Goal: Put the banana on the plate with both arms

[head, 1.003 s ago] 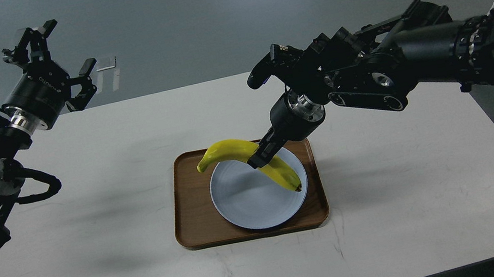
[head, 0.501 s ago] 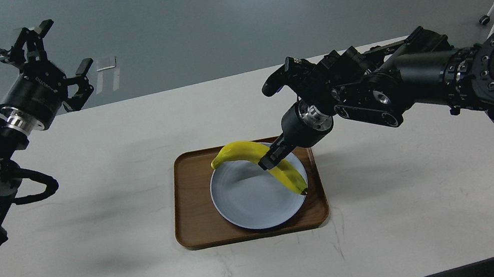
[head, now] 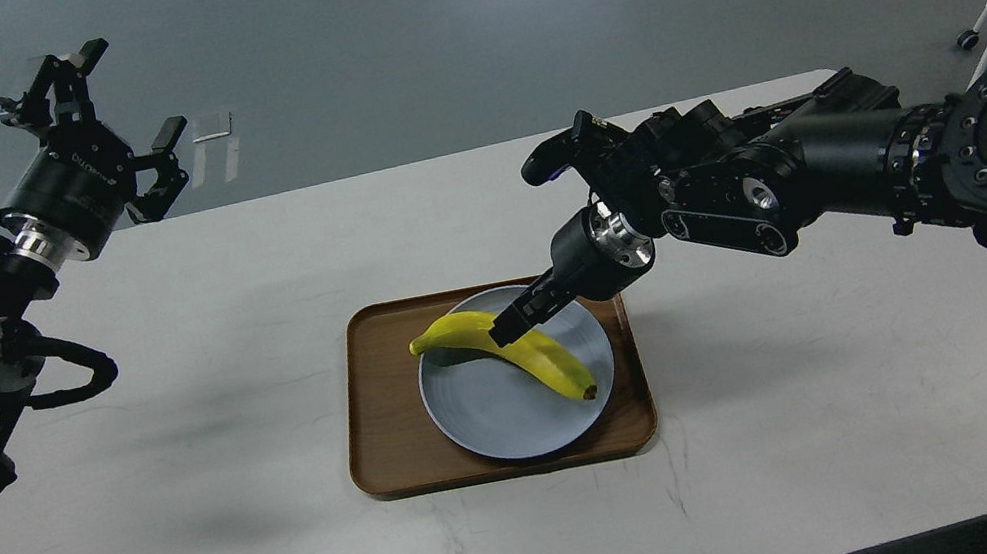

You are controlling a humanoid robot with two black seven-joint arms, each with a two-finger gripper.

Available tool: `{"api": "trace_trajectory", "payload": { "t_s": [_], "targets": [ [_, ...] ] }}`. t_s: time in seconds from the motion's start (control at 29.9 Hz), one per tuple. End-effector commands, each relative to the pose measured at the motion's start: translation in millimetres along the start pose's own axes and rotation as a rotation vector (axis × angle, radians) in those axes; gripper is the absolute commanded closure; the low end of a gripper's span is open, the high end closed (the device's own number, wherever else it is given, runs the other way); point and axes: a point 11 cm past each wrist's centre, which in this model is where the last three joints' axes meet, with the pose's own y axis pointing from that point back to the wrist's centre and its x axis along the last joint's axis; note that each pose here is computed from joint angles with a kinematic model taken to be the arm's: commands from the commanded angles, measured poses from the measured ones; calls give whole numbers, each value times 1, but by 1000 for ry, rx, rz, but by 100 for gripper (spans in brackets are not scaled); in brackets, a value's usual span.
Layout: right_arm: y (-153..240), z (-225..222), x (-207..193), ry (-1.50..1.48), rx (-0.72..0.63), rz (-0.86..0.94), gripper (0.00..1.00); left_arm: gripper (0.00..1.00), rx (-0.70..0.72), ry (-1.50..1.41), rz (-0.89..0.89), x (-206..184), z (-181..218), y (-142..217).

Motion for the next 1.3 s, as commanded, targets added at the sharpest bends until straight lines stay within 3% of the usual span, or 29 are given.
{"api": "trace_trajectory", "payload": {
  "t_s": [0.0,0.07,0.27,0.53,0.67,0.9,1.27],
  "targets": [
    [0,-1,0,-3,4,-1,16,0,-1,1,-1,0,0,0],
    [1,-2,3,-5,7,10,7,0,-1,-1,1,1,1,0],
    [25,-27,49,-73,115,168,4,0,-3,-1,3,1,2,0],
    [117,41,70,-401,213,511,0,0,4,4,-4,-2,-3,-1],
    [150,91,44,-703,342,725,0,0,13,12,-13,-7,-9,-2],
    [161,158,-29,-1187,573,1052,0,0,34,27,-23,-14,-24,-2],
    [139,184,-103,-1430,625,1157,0,0,89,74,-10,-19,-62,11]
  ]
}}
